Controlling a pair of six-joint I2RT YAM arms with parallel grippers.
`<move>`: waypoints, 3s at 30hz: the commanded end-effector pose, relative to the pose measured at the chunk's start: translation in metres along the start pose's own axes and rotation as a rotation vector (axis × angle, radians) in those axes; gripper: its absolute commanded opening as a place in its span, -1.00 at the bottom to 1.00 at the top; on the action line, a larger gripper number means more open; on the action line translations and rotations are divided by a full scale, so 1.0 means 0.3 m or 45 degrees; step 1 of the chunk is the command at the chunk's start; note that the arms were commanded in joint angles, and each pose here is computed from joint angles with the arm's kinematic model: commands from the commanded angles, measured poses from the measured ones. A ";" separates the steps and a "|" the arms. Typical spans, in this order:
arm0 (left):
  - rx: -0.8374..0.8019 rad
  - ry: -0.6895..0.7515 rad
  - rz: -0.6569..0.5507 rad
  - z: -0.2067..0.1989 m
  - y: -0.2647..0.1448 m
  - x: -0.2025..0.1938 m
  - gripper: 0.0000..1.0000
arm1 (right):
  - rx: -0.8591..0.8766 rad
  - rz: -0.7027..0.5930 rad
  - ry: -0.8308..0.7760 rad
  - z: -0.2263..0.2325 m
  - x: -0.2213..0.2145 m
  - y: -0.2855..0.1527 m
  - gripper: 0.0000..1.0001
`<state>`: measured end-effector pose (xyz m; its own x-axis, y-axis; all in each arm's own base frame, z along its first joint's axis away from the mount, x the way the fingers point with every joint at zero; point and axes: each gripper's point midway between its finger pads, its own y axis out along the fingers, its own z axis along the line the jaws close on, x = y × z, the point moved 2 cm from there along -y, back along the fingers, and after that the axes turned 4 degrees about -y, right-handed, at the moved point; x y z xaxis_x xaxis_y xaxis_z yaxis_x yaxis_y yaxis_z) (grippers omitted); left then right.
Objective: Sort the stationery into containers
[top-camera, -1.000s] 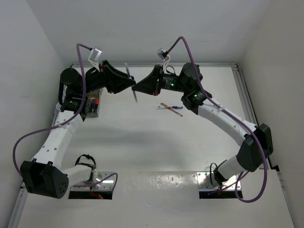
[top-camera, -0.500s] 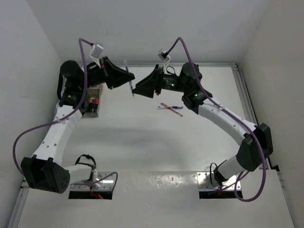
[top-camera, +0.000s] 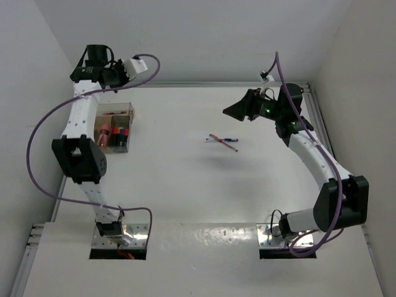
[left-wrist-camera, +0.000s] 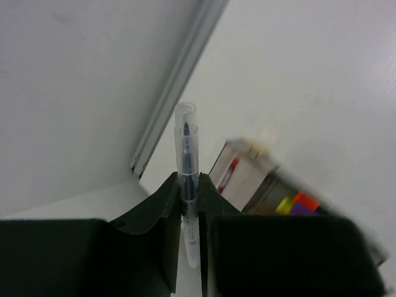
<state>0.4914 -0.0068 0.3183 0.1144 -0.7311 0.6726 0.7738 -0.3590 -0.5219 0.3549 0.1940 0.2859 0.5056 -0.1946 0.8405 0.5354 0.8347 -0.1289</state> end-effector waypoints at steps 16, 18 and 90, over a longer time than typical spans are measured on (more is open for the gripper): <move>-0.223 0.466 0.527 0.127 0.242 -0.610 -0.98 | -0.147 0.062 0.016 -0.194 -0.124 -0.091 0.34; -0.238 0.443 0.531 0.103 0.260 -0.632 -0.93 | -0.151 0.062 0.018 -0.200 -0.125 -0.092 0.34; -0.155 -0.621 -0.571 -0.259 -0.229 0.319 0.34 | -0.193 1.137 -0.971 -0.691 -0.539 0.110 -0.19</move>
<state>0.4028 -0.0896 0.3484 0.1722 -0.1793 0.9686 0.7424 -0.6226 -0.2473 0.4207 0.1363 0.0289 0.3058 0.8262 0.4732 0.2910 0.3921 -0.8727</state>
